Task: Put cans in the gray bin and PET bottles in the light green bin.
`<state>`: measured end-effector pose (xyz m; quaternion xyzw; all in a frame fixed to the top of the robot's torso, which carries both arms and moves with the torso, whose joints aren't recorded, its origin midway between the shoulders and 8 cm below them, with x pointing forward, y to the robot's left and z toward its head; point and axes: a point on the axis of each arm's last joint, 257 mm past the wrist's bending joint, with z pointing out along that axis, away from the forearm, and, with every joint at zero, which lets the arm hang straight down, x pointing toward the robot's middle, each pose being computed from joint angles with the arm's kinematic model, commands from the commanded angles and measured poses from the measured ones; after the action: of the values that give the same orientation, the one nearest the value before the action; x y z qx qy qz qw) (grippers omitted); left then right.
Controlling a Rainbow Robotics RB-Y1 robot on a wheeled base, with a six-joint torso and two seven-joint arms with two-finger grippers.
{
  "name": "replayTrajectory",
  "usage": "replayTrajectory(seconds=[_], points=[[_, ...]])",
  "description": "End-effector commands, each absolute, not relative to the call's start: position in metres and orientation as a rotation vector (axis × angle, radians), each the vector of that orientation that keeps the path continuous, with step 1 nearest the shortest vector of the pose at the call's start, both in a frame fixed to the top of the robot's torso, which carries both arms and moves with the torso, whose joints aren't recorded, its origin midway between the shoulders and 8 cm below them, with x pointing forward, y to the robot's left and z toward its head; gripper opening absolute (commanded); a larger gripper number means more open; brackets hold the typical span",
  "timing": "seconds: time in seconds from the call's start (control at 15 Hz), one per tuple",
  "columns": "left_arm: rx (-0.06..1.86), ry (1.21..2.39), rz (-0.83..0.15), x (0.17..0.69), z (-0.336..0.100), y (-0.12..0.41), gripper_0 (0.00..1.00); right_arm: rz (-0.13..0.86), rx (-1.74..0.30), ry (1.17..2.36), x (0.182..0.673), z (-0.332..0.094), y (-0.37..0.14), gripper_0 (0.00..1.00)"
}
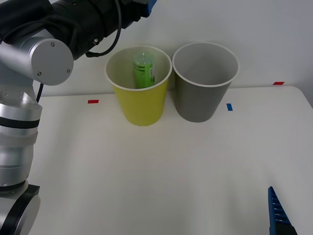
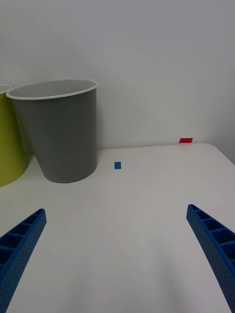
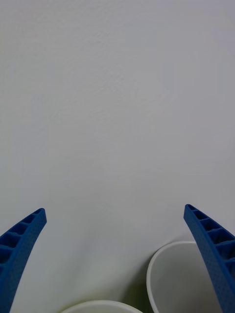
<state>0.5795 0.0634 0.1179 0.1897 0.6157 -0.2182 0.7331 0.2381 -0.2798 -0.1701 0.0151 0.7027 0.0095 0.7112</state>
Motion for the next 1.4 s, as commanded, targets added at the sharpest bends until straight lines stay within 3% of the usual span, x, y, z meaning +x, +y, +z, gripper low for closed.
replayTrajectory(seconds=[0.07,0.4,0.8,1.4], points=[[0.418,1.354,-0.479,0.579,0.118,0.064,1.00,0.021,0.033,1.559,0.238,-0.170,-0.280,1.00],[0.432,1.358,-0.498,0.568,0.113,0.071,1.00,0.021,0.033,1.559,0.238,-0.170,-0.280,1.00],[0.443,1.343,-0.408,0.525,0.095,0.116,1.00,0.021,0.033,1.559,0.238,-0.170,-0.280,1.00],[0.362,1.469,-0.286,0.454,0.021,0.196,1.00,0.021,0.033,1.559,0.238,-0.170,-0.280,1.00]])
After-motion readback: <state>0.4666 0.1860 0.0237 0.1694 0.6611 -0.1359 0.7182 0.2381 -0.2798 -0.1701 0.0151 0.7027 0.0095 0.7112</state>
